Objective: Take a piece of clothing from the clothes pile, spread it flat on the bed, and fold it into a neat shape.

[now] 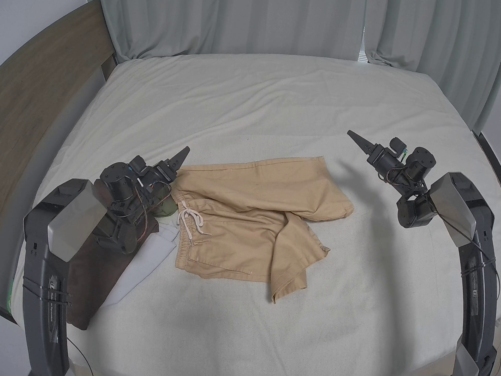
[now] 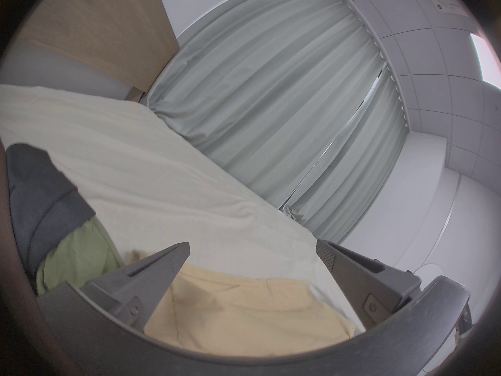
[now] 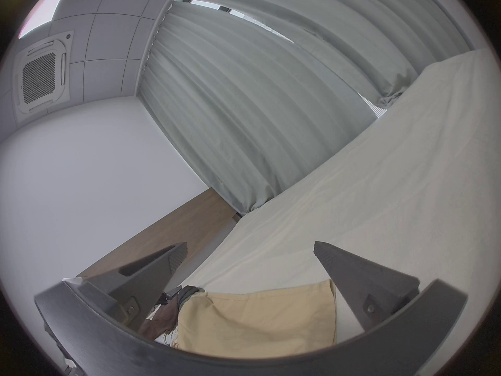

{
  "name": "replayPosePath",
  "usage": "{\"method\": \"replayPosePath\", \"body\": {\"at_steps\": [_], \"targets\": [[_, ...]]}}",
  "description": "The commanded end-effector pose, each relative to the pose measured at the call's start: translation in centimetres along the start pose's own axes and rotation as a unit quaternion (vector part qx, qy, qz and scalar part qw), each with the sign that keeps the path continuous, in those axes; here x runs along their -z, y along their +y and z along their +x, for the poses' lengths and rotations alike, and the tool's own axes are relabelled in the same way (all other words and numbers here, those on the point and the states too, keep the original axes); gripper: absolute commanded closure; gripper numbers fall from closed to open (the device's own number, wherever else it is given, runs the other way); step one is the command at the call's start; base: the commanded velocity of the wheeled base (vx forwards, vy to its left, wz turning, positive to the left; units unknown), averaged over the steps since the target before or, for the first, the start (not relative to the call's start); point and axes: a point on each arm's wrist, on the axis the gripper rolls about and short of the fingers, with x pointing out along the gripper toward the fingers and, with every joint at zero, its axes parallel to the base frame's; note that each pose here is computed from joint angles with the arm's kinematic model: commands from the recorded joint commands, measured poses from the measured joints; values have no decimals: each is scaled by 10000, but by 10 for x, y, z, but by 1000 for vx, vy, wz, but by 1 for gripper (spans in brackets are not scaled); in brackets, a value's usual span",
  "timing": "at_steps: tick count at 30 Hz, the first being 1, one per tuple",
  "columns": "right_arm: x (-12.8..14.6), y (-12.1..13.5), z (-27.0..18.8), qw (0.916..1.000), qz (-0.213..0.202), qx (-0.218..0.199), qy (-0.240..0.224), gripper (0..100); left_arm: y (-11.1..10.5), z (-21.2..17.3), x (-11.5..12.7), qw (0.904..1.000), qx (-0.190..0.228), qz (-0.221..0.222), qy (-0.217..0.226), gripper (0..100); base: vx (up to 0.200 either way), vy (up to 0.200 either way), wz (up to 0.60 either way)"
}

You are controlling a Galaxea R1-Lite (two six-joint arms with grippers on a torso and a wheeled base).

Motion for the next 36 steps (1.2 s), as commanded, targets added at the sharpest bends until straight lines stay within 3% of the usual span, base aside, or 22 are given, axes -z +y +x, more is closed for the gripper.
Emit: {"method": "replayPosePath", "body": {"at_steps": [1,10,20,27,36], "targets": [[2,20,-13,9999,72,25,113,0,-8,-17,-5,9996,-169,-77,193,0,0,0,0],[17,63,-48,9981,208,201,540,0,-49,-70,-29,9979,-19,-149,623,0,0,0,0],[29,111,-78,9930,212,244,1136,0,-70,-103,-46,9977,212,14,642,0,0,0,0],[35,150,-106,9866,413,203,1568,0,-68,-123,-35,9946,278,226,977,0,0,0,0],[41,151,-116,9835,424,284,1734,0,-62,-138,-21,9879,296,644,1381,0,0,0,0]]}}
